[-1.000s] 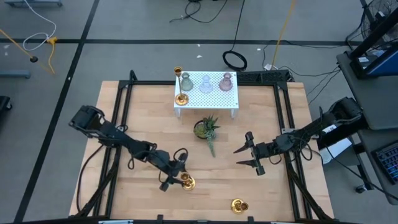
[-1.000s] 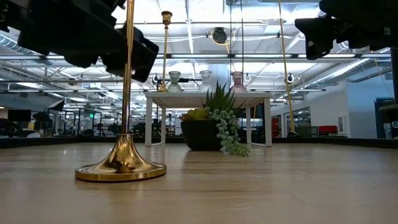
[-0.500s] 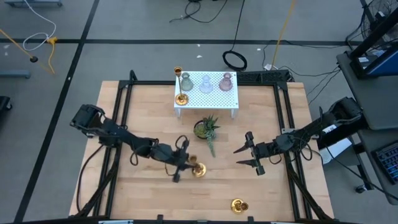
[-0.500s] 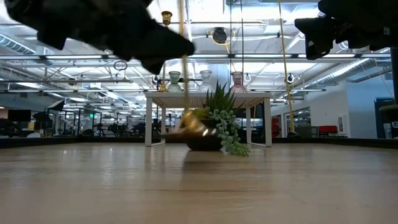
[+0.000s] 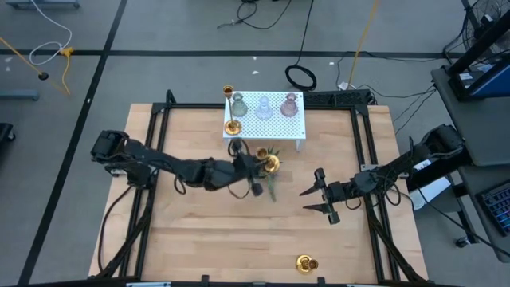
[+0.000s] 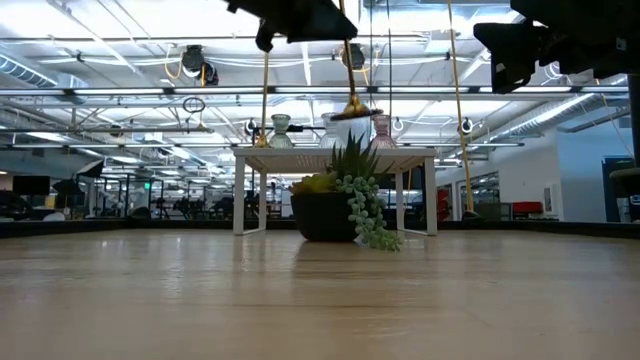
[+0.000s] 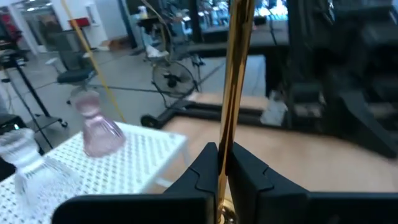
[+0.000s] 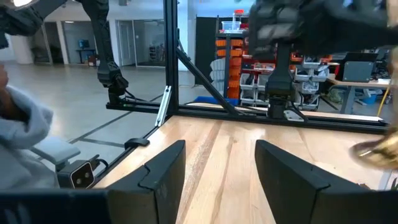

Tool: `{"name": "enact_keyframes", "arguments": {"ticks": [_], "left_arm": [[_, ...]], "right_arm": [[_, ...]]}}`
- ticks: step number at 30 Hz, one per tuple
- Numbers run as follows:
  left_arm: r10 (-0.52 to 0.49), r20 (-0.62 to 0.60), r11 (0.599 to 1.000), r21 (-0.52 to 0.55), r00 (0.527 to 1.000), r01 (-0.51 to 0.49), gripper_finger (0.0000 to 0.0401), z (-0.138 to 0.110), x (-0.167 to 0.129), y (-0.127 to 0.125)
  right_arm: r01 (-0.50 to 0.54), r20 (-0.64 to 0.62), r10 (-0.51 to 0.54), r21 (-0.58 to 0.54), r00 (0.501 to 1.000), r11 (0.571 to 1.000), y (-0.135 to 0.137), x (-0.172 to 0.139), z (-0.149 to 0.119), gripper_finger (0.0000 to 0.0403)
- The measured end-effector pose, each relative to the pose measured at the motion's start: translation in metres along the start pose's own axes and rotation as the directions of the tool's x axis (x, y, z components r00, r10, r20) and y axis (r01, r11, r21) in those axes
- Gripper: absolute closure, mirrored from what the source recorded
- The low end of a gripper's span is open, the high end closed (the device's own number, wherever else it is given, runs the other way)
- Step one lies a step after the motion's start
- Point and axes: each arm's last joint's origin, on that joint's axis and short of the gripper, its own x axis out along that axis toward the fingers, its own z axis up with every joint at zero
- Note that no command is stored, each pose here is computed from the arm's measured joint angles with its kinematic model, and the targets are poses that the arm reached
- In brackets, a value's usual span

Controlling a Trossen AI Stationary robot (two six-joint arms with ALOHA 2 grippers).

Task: Pick & Place candle stick holders
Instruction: Put the top golden candle holder on the shelf aligned with the transparent glass candle holder

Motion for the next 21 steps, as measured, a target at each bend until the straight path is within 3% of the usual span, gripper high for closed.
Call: {"name": "enact_keyframes", "arguments": {"ticks": [5, 13, 21], "left_arm": [[0.088, 0.022, 0.995, -0.039, 0.996, -0.087, 0.0385, 0.012, 0.018, 0.027], [0.211, -0.010, 0.974, -0.081, 0.977, -0.211, 0.0384, 0.007, 0.039, 0.069], [0.232, -0.055, 0.964, -0.120, 0.971, -0.237, 0.0384, 0.001, 0.045, 0.086]], "right_arm": [[0.000, 0.000, 0.000, 0.000, 1.000, 1.000, 0.000, 0.000, 0.000, 0.0220], [0.000, -0.007, 0.000, -0.001, 1.000, 1.000, 0.000, 0.000, -0.001, 0.0220], [0.000, -0.008, 0.000, -0.001, 1.000, 1.000, 0.000, 0.000, -0.001, 0.0220]]}}
